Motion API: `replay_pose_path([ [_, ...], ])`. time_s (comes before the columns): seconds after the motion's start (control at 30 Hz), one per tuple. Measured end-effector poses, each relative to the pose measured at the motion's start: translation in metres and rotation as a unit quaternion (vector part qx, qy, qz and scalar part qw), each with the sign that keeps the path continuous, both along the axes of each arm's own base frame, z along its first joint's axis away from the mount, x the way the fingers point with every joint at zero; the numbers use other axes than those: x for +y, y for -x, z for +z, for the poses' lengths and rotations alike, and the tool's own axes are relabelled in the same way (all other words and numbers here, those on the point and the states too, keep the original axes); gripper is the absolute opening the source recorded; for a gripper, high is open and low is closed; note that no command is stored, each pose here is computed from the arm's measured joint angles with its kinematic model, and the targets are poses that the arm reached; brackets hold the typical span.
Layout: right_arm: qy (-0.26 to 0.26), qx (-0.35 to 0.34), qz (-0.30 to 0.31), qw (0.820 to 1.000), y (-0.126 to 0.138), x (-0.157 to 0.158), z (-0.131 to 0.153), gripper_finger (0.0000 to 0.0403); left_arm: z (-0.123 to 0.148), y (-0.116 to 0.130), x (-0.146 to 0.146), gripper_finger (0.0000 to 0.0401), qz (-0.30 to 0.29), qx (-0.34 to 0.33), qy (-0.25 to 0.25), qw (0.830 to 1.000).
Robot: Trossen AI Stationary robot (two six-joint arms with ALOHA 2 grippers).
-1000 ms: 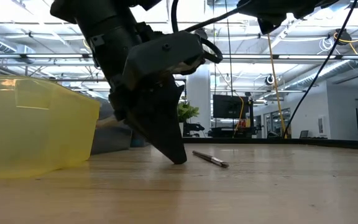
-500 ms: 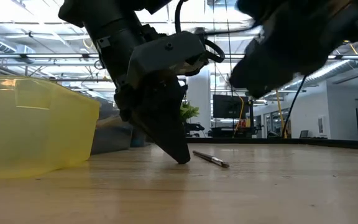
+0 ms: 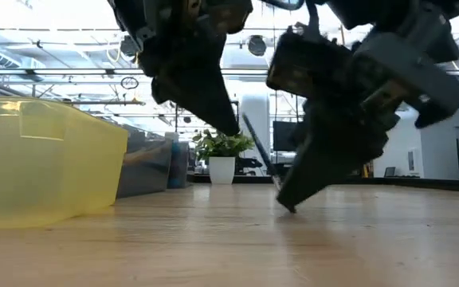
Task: Pick & Place Paint Supplies
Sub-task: Put the black paint brush into the yellow bin
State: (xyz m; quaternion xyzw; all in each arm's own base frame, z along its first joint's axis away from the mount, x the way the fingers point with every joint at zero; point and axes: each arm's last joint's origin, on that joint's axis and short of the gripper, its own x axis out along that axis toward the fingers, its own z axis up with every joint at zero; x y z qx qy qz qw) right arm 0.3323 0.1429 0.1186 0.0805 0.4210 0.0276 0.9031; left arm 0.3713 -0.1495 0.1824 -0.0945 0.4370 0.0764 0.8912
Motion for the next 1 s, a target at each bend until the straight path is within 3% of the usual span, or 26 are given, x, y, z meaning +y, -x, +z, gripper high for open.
replay_pose_path([
  [0.2, 0.050, 0.051, -0.049, 0.996, 0.014, -0.006, 0.003, 0.0000, -0.001, 0.000, 0.001, 0.0023, 0.009, -0.001, -0.007, 1.000],
  [0.4, 0.053, 0.059, -0.048, 0.996, 0.018, -0.003, 0.005, 0.0000, -0.001, 0.000, 0.001, 0.0005, 0.011, -0.001, -0.008, 1.000],
  [0.67, 0.038, 0.114, -0.050, 0.992, 0.027, -0.004, 0.002, 0.0000, -0.002, 0.000, 0.001, 0.0029, 0.010, 0.001, -0.010, 1.000],
  [1.0, 0.011, 0.161, 0.053, 0.985, 0.044, 0.020, 0.001, 0.0000, 0.000, -0.004, 0.010, 0.0030, 0.029, -0.015, -0.047, 0.998],
])
